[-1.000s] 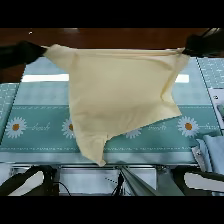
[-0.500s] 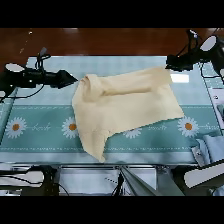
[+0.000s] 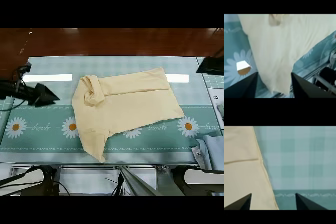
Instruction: Fold the shirts.
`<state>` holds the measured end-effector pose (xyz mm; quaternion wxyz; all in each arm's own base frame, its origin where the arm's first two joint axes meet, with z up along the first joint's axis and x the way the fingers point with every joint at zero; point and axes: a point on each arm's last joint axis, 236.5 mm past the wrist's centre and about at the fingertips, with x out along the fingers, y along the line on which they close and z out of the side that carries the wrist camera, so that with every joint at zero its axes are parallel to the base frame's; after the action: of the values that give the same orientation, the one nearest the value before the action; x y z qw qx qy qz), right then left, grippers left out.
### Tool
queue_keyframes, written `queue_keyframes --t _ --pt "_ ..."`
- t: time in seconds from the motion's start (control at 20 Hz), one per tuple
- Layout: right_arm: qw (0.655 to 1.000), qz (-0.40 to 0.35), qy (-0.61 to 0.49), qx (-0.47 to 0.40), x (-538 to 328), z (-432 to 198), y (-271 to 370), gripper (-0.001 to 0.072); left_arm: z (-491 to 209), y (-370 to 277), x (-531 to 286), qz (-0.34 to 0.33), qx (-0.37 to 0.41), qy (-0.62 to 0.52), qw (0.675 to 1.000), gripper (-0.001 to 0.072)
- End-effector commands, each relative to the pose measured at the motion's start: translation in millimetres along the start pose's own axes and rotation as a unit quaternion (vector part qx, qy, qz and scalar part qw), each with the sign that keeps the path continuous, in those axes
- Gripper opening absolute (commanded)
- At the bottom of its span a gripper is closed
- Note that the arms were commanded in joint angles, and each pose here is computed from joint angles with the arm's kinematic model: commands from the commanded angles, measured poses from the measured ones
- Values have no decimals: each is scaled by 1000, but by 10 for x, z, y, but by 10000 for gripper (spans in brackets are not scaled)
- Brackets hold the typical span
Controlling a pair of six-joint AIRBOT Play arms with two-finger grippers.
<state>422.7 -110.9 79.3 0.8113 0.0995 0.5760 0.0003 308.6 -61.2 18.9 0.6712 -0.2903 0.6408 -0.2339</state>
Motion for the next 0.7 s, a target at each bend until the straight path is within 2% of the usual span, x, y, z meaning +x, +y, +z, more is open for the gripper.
queue_keyframes --t 0.0,0.2,0.55,0.6,0.65 --pt "993 67 34 87 -59 -511 -167 608 -735 173 248 19 -38 39 998 664" --pt "987 80 71 121 204 -904 -183 590 -1225 238 759 -7 -77 83 994 664" --pt "988 82 64 111 278 -896 -173 588 -1241 -9 1410 -7 -38 82 996 647" --pt "988 81 63 111 280 -889 -177 588 -1272 -28 1516 -7 -39 92 995 627" --pt "989 81 62 110 281 -885 -180 588 -1325 9 1612 2 -37 107 994 523"
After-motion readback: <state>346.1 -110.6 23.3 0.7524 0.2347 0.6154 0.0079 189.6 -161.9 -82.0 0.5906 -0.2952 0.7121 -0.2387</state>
